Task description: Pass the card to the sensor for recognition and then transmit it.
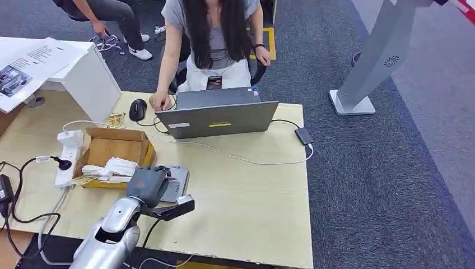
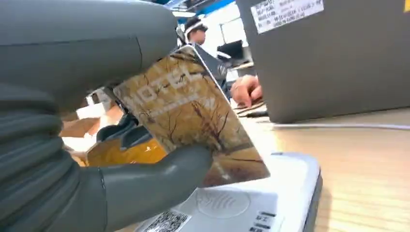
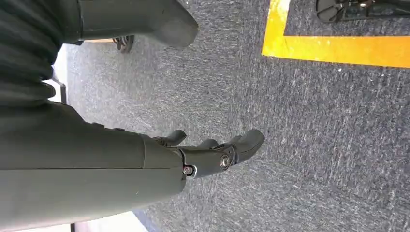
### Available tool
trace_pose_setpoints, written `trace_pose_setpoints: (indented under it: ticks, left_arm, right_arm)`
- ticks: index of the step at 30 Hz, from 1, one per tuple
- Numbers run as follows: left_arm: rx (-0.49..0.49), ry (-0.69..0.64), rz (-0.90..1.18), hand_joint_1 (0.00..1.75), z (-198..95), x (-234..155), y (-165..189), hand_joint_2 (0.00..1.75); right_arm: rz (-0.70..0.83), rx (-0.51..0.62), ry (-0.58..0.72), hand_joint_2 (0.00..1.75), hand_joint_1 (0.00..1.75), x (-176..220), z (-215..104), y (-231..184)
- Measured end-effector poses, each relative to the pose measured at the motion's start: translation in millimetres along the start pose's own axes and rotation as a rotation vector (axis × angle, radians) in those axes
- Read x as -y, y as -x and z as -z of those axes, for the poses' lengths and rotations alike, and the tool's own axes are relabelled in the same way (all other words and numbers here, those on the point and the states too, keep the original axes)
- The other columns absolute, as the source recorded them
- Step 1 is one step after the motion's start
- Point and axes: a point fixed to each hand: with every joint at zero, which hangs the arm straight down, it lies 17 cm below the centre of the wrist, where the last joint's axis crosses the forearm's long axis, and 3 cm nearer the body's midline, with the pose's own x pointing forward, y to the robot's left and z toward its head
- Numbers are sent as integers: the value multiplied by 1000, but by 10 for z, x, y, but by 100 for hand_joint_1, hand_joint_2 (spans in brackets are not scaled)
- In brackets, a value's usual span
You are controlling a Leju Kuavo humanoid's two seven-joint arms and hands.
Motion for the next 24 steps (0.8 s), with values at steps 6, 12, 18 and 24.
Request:
trace_pose_setpoints:
  ticks: [6,12,18,24]
  left_arm:
    - [19,-52,-28,175,45,-149,1,175]
    - [111,-436,-54,175,84,-1402,-200,175]
    - [164,-721,-31,175,-52,-2446,-241,175]
    - [162,-788,-9,175,-62,-2750,-172,175]
  right_arm:
    - [-1,6,-9,175,0,-16,-2,-7]
    - [-11,9,-3,175,0,-1,0,-9]
    - [-35,15,-3,175,0,-2,0,-14]
    - [-43,20,-3,175,0,-3,0,-21]
